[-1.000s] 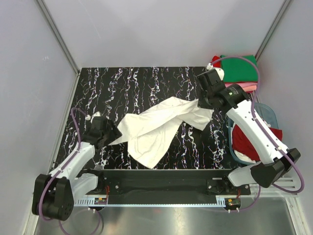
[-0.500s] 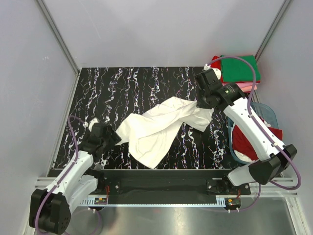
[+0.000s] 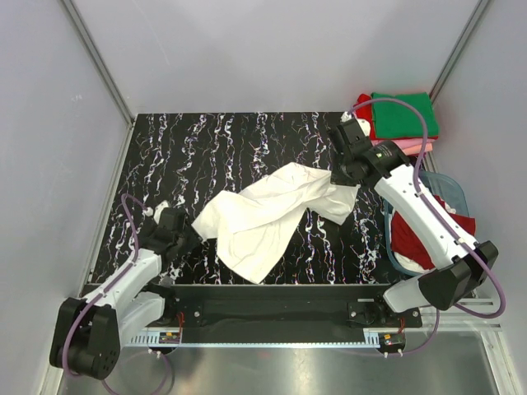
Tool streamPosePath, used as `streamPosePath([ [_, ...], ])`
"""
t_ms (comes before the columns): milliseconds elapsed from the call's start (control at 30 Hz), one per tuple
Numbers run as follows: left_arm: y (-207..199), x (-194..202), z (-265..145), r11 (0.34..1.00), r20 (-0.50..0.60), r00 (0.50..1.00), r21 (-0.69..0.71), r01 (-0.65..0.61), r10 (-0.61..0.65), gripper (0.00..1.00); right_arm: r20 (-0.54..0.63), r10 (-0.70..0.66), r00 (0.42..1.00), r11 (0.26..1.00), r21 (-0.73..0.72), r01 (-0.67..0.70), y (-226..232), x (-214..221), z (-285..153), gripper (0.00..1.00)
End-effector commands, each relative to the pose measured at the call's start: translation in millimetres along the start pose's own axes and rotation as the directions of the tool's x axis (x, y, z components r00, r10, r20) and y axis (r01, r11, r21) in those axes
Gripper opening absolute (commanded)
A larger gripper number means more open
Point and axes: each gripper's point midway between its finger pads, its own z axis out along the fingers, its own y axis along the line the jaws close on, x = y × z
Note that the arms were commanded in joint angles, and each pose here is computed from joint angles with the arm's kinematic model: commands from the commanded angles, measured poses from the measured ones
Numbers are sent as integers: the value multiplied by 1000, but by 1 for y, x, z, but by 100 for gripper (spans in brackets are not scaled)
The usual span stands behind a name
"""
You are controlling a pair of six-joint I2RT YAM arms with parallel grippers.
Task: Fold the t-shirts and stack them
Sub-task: Flatten the tshirt out
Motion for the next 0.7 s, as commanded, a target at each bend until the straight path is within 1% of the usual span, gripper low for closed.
streamPosePath([
  [0, 0, 1, 5, 1000, 4, 1000, -1, -1, 1, 40, 41, 13, 999, 1000, -12, -12, -4, -9, -4, 0],
  [33, -2, -3, 4, 1000, 13, 1000, 5, -3, 2, 15, 41, 16, 999, 1000, -13, -15, -5, -8, -4, 0],
  [67, -5, -5, 3, 1000, 18, 1000, 11, -9, 9, 4, 34, 20, 999, 1000, -13, -20, -6, -5, -3, 0],
  [100, -7, -9, 1, 1000, 28, 999, 14, -19, 18, 0, 29, 27, 999, 1000, -10, -27, -9, -5, -1, 0],
  [133, -13, -19, -8, 999, 38, 999, 11, -35, 34, 0, 31, 37, 999, 999, -17, -37, -9, -6, -3, 0],
  [167, -21, -31, -19, 999, 72, 997, 32, -41, 39, 0, 35, 49, 998, 998, -28, -48, -9, -7, -5, 0],
  [200, -38, -56, -37, 997, 143, 989, 58, -44, 35, 0, 41, 55, 998, 998, -26, -54, -12, -9, -8, 0],
  [233, -36, -62, -51, 997, 151, 987, 39, -61, 55, 0, 66, 71, 995, 997, -37, -69, -14, -14, -18, 0],
  [267, -45, -77, -72, 995, 208, 977, 76, -66, 49, 0, 98, 79, 992, 996, -51, -74, -14, -23, -30, 0],
  [300, -64, -106, -104, 990, 287, 957, 122, -70, 32, 0, 118, 84, 990, 995, -67, -76, -15, -28, -39, 0],
  [333, -63, -111, -121, 989, 302, 951, 110, -97, 59, 0, 156, 96, 983, 992, -100, -81, -16, -35, -56, 0],
  [367, -68, -123, -142, 986, 342, 938, 129, -105, 55, 0, 195, 95, 976, 988, -141, -68, -15, -45, -73, 0],
  [400, -83, -145, -177, 978, 410, 911, 174, -116, 35, 0, 221, 97, 970, 983, -171, -59, -14, -50, -86, 0],
  [433, -82, -149, -192, 975, 424, 904, 167, -144, 61, 0, 254, 105, 961, 972, -230, -45, -12, -54, -106, 0],
  [467, -87, -156, -208, 969, 450, 891, 187, -161, 61, 0, 299, 98, 949, 965, -262, -17, -13, -62, -125, 0],
  [500, -99, -168, -238, 955, 492, 870, 234, -183, 46, 0, 328, 106, 939, 960, -280, -10, -15, -66, -137, 0],
  [567, -100, -172, -258, 949, 503, 862, 235, -211, 67, 0, 397, 127, 909, 950, -312, 3, -25, -74, -171, 0],
  [600, -108, -176, -281, 931, 527, 848, 280, -234, 55, 0, 414, 127, 901, 946, -325, 16, -27, -74, -181, 0],
  [633, -110, -178, -292, 922, 544, 837, 290, -259, 64, 0, 447, 143, 883, 934, -357, 29, -31, -76, -202, 0],
  [667, -113, -178, -305, 906, 557, 828, 316, -281, 62, 0, 474, 130, 871, 926, -373, 64, -32, -77, -213, 0],
])
